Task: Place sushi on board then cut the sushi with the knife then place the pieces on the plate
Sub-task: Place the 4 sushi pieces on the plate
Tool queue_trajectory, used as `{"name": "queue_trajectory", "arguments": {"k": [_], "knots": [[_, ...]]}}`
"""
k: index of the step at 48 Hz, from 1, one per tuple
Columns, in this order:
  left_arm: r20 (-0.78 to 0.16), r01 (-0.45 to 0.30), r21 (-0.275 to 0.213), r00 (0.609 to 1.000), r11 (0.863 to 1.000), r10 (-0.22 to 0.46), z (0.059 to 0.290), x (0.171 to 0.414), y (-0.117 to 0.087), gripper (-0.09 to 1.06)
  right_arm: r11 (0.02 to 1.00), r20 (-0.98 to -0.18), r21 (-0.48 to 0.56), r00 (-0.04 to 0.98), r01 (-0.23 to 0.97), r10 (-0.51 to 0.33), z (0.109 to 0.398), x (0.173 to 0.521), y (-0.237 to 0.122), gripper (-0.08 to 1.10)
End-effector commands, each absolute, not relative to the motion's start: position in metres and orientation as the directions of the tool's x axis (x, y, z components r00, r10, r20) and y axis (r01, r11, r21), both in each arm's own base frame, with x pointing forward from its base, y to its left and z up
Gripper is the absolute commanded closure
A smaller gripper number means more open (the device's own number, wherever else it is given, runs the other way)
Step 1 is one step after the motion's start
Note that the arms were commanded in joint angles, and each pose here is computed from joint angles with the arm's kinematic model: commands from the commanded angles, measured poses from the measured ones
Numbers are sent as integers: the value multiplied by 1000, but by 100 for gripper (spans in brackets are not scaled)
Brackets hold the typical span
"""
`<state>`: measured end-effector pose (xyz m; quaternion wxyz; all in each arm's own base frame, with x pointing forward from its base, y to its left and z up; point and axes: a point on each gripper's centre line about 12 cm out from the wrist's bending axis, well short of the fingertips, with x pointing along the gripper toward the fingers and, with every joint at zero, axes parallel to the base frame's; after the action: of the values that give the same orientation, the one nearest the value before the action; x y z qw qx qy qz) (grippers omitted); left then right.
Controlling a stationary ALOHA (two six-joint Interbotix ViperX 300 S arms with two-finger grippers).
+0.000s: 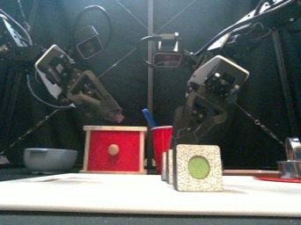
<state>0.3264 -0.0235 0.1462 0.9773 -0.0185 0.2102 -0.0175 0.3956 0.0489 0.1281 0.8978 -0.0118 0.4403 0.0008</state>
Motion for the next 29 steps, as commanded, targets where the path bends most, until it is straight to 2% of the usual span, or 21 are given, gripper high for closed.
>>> {"name": "queue_trajectory", "arguments": {"k": [1,6,14,19,29], "knots": [[-392,24,-47,919,999,-40,151,330,-23,23,1000,-772,-25,636,-15,-10,136,403,46,22],[-393,24,-47,918,999,-40,151,330,-23,23,1000,-779,-30,627,-8,-19,132,403,43,27],[-393,22,-48,918,999,-39,151,330,-23,23,1000,-781,-21,624,23,-31,133,399,34,42],[-398,24,-47,917,999,-40,150,329,-23,23,998,-772,-12,634,57,-45,144,390,24,42],[-416,24,-47,908,999,-41,149,329,-23,23,985,-741,-4,660,175,-120,184,346,-13,42]]}}
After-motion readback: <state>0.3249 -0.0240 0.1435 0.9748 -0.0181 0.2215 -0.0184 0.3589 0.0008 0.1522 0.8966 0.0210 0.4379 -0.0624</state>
